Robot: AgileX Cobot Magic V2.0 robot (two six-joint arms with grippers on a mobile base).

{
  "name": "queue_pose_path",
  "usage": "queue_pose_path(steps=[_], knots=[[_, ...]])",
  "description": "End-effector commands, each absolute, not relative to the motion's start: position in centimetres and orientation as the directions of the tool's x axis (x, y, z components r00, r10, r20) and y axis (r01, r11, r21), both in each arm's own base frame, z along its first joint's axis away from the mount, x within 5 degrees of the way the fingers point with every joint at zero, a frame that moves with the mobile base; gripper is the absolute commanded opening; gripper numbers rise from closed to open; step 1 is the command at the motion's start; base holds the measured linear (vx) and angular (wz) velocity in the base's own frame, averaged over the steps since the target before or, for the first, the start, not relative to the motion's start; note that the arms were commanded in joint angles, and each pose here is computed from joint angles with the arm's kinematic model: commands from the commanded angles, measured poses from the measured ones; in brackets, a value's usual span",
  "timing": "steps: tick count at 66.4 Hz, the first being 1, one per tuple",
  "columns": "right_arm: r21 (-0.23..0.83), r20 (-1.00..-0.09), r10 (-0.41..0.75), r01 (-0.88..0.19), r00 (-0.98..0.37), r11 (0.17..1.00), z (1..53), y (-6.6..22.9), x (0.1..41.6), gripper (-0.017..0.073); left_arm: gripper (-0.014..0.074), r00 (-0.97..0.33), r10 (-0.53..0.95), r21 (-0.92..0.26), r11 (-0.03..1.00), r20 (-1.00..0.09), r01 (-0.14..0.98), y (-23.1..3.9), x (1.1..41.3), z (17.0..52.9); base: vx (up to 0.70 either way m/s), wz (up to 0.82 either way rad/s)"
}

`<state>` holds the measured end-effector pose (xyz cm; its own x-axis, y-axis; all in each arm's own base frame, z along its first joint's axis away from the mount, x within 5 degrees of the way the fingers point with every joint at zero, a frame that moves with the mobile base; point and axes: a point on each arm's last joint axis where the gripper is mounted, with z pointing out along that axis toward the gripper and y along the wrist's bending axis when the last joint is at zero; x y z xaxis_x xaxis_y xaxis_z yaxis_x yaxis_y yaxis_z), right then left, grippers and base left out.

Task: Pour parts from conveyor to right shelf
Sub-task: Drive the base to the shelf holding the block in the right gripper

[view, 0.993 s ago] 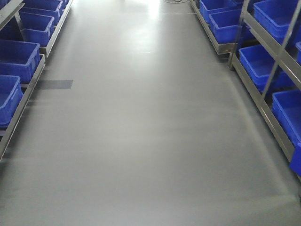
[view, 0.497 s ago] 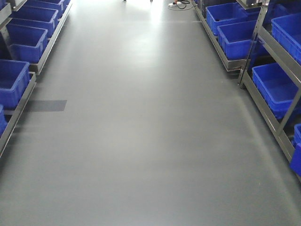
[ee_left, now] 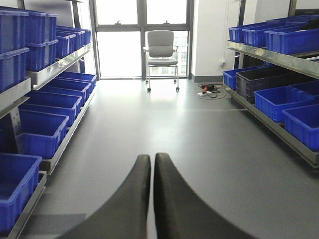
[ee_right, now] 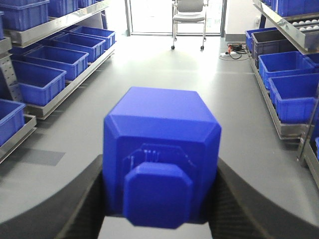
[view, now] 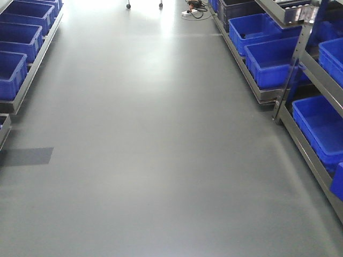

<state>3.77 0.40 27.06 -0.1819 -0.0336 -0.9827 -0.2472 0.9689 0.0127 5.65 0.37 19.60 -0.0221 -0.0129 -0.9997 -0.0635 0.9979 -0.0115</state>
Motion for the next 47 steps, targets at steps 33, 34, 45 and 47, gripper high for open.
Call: queue_pose_path(steps=[33, 34, 45, 47], knots=[[-0.008, -0.996, -0.030, -0.258, -0.081, 0.966, 28.67, 0.48, 3.80, -0.0004, -0.0006, 0.084, -0.021, -0.025, 0.998, -0.996, -0.054, 0.31, 5.45, 21.00, 0.58, 0.09], [-0.008, -0.996, -0.030, -0.258, -0.081, 0.966, 28.67, 0.48, 3.80, -0.0004, -0.0006, 0.084, -0.021, -0.025, 0.998, -0.996, -0.054, 0.31, 5.45, 21.00, 0.54, 0.11], [-0.008, -0.996, -0.030, -0.258, -0.081, 0.966, 28.67, 0.48, 3.80, -0.0004, -0.0006, 0.084, -0.021, -0.025, 0.998, -0.996, -0.054, 0.31, 5.45, 21.00, 0.52, 0.10], [-0.008, -0.996, -0.030, -0.258, -0.081, 0.966, 28.67, 0.48, 3.80, -0.0004, -0.0006, 0.084, -0.021, -0.025, 0.998, -0.996, -0.054, 0.31, 5.45, 21.00, 0.50, 0.10]])
